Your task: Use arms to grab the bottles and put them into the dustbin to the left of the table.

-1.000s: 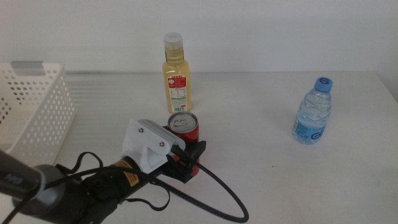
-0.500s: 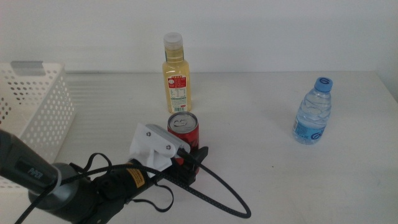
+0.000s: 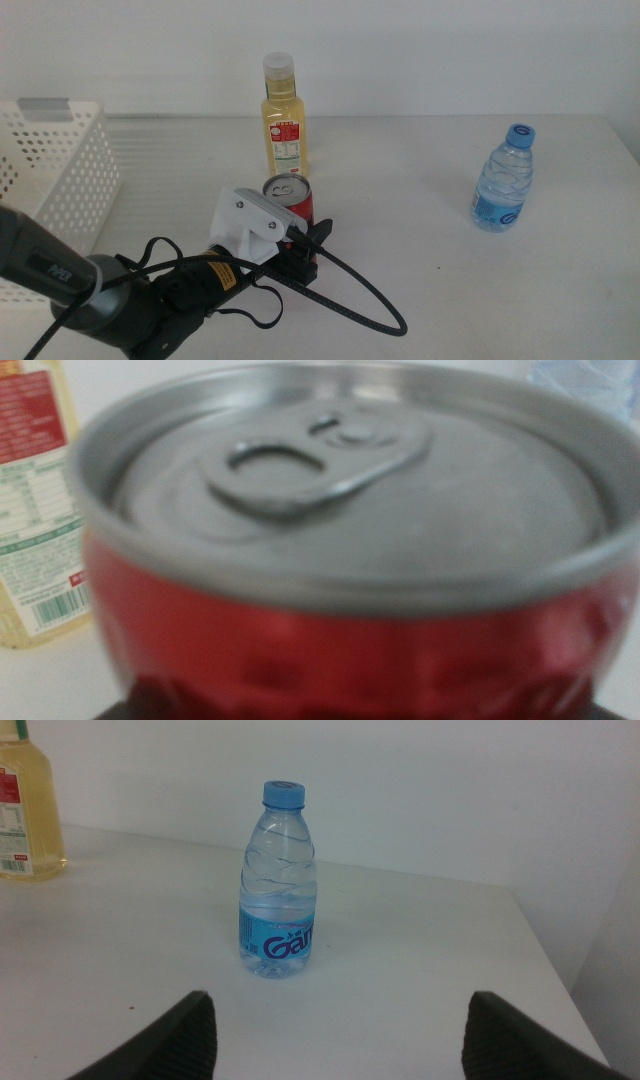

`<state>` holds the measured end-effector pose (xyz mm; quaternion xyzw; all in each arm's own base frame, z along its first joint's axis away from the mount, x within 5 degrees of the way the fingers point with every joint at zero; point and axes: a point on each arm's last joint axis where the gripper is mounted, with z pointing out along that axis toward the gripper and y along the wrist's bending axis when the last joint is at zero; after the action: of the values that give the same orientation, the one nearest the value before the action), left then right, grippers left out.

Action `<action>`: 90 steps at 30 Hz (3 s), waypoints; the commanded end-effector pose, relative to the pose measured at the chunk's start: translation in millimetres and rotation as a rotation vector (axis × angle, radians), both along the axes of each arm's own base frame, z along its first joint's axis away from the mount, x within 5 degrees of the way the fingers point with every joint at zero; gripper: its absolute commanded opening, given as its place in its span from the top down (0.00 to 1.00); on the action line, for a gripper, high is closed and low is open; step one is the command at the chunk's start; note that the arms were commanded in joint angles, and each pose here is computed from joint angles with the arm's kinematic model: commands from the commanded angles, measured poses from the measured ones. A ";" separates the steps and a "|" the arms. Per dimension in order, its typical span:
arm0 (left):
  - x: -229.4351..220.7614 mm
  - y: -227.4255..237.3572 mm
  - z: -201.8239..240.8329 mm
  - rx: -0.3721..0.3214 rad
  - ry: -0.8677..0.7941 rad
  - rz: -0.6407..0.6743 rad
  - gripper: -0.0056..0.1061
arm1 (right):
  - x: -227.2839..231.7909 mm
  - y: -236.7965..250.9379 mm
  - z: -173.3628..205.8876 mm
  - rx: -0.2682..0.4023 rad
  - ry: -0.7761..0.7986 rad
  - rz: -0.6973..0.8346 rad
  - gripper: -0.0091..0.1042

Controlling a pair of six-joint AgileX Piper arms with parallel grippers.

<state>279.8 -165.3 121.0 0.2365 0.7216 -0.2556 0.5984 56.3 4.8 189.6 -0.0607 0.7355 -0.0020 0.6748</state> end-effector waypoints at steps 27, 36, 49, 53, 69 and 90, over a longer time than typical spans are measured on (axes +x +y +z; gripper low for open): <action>-29.2 22.2 123.6 -0.002 0.016 0.085 0.99 | -2.0 -0.9 11.9 -0.001 -0.118 -0.011 0.35; -50.4 37.6 156.4 0.017 -0.004 0.128 0.99 | -2.0 -0.9 11.9 -0.001 -0.118 -0.011 0.35; -60.6 44.0 174.1 0.000 -0.044 0.140 0.99 | -2.0 -0.9 11.9 -0.001 -0.118 -0.011 0.35; -56.0 49.6 177.9 0.058 0.099 0.224 0.99 | -2.0 -0.9 11.9 -0.001 -0.118 -0.011 0.35; -40.3 59.7 229.5 0.488 0.471 0.299 0.99 | -2.0 -0.9 11.9 -0.001 -0.118 -0.011 0.35; 37.7 159.5 255.1 0.384 0.892 0.479 0.99 | -2.0 -0.9 11.9 -0.001 -0.118 -0.011 0.35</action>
<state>324.5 -10.7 348.7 0.0432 0.9816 -0.0423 0.1813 56.3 4.8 189.6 -0.0607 0.7355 -0.0020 0.6748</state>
